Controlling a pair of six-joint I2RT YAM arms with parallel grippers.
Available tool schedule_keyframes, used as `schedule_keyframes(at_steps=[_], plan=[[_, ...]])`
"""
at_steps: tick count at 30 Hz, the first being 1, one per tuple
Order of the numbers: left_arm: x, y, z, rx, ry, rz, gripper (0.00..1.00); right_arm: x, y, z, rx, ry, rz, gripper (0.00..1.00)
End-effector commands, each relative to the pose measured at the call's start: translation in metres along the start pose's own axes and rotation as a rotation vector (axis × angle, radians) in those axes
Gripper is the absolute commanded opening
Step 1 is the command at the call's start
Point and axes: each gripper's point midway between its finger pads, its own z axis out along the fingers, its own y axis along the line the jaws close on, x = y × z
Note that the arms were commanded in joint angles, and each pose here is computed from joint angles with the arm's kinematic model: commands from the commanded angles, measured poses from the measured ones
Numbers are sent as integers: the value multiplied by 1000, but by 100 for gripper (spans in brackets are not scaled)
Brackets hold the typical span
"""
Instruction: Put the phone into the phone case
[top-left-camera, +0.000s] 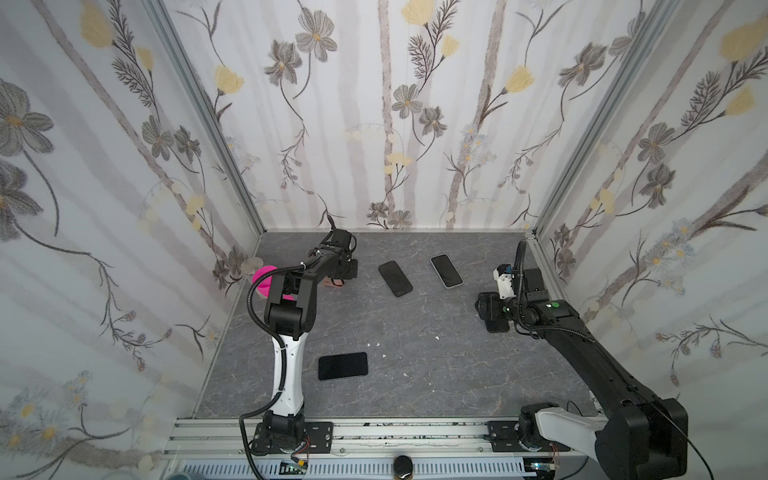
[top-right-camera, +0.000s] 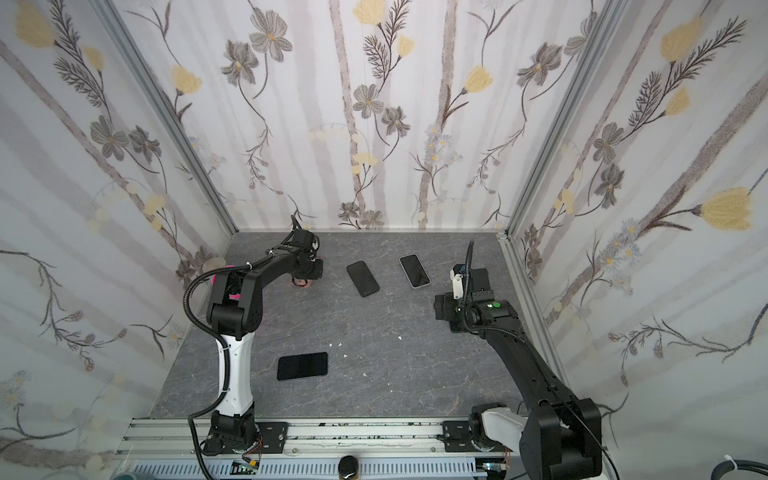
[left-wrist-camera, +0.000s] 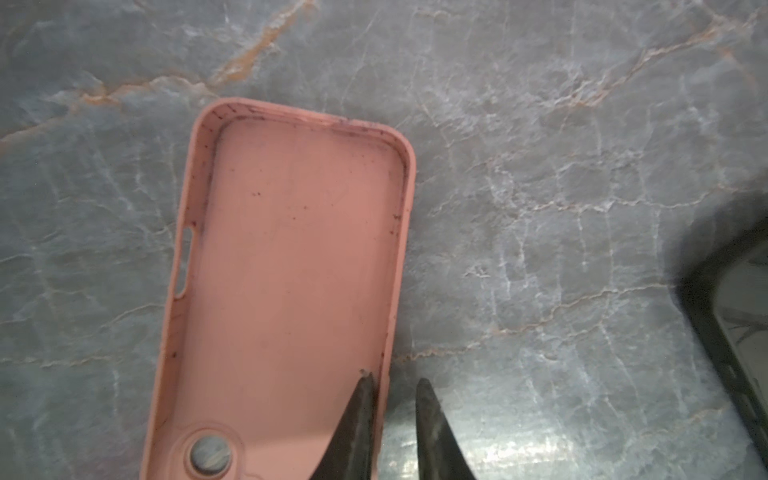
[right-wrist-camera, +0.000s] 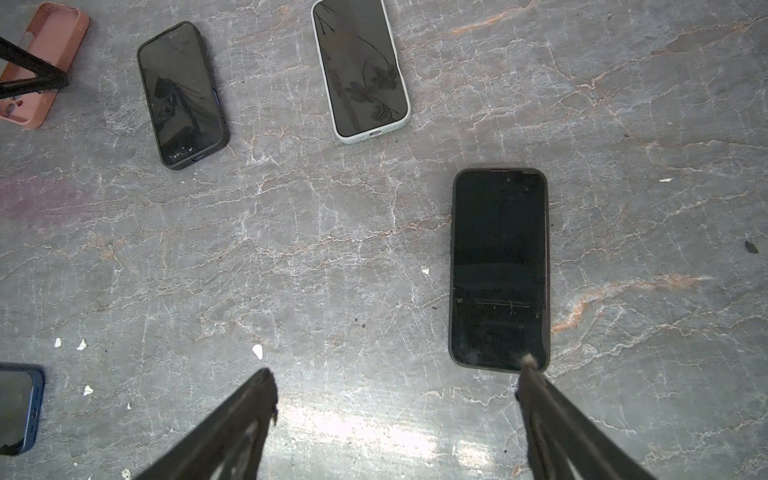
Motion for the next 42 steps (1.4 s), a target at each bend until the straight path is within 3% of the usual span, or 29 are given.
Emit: schedule_keyframes(at_steps=[1,9,17,27,35,42], plan=[[13,7,6,-29,48,68,14,-1,1,-4,-4,-7,-18,89],[29,-13,-8,48,62,170,4,-9,4,-15,-9,-36,-44,89],[91,-43,-33,140,124,285,2,-12,0,-24,16,-55,-91,89],[193,-105,-59,287,249,652,3,-20,6,-26,-13,-83,-101,89],[237,-148,-85,460,293,890,5,-15,6,-28,-14,-71,-99,89],[253,-161,-106,555,281,1007,7,-13,8,-33,-19,-79,-97,88]])
